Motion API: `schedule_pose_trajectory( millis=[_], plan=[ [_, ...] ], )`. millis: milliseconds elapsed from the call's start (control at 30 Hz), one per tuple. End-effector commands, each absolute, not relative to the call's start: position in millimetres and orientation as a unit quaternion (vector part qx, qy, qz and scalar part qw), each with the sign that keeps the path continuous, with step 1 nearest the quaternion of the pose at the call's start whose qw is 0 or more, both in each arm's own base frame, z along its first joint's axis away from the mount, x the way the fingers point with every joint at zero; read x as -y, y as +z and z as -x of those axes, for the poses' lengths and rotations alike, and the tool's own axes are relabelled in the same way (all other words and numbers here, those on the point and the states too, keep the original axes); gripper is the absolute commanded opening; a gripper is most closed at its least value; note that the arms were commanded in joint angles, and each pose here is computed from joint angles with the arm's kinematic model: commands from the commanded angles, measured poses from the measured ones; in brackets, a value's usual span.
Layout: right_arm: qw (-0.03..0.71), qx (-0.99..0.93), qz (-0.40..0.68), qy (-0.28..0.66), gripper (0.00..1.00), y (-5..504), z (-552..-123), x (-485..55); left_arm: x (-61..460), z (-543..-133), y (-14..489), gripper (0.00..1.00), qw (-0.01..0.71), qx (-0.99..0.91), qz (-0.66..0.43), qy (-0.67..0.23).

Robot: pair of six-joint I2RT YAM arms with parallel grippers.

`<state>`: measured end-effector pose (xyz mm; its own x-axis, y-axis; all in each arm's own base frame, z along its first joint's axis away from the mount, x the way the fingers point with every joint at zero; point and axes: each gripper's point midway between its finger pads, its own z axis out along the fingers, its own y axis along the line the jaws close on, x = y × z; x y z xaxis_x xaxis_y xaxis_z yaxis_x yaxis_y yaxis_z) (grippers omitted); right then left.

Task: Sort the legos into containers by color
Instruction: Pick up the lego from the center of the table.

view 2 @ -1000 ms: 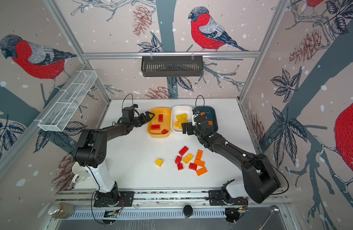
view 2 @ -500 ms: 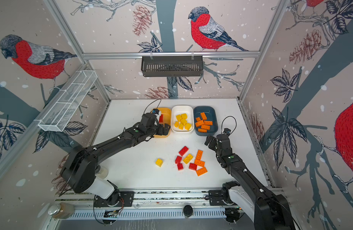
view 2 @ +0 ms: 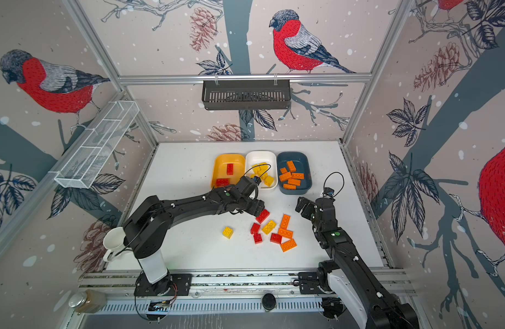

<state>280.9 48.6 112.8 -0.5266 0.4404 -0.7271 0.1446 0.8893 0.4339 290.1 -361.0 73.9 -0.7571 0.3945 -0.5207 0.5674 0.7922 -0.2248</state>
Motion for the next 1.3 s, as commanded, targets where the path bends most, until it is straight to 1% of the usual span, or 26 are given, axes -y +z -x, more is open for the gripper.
schedule_pose_trajectory(
  millis=[0, 133, 367, 567, 833, 967, 1067, 1133, 1267],
  plan=[
    [0.464, -0.858, -0.143, 0.167, 0.99, 121, -282, -54, 367, -287, 65, 0.75, 0.211, -0.919, -0.276, -0.188],
    [0.468, -0.856, -0.149, 0.161, 0.99, 122, -283, -51, 377, -285, 55, 0.70, 0.196, -0.916, -0.291, -0.195],
    [0.459, -0.862, -0.157, 0.145, 0.99, 114, -282, -46, 383, -277, 35, 0.69, 0.179, -0.914, -0.324, -0.163],
    [0.455, -0.864, -0.145, 0.157, 0.99, 113, -284, -52, 383, -275, 20, 0.59, 0.166, -0.920, -0.329, -0.137],
    [0.454, -0.865, -0.118, 0.175, 0.99, 116, -283, -62, 376, -275, 10, 0.53, 0.169, -0.923, -0.333, -0.093],
    [0.460, -0.861, -0.100, 0.195, 0.99, 123, -285, -72, 371, -283, 14, 0.47, 0.188, -0.923, -0.328, -0.069],
    [0.461, -0.858, -0.077, 0.211, 0.99, 128, -284, -81, 371, -288, 25, 0.39, 0.209, -0.921, -0.321, -0.068],
    [0.461, -0.856, -0.052, 0.227, 0.99, 132, -281, -93, 374, -288, 37, 0.37, 0.225, -0.915, -0.323, -0.087],
    [0.460, -0.859, -0.028, 0.225, 0.99, 132, -277, -106, 372, -297, 75, 0.34, 0.268, -0.906, -0.310, -0.111]
  ],
)
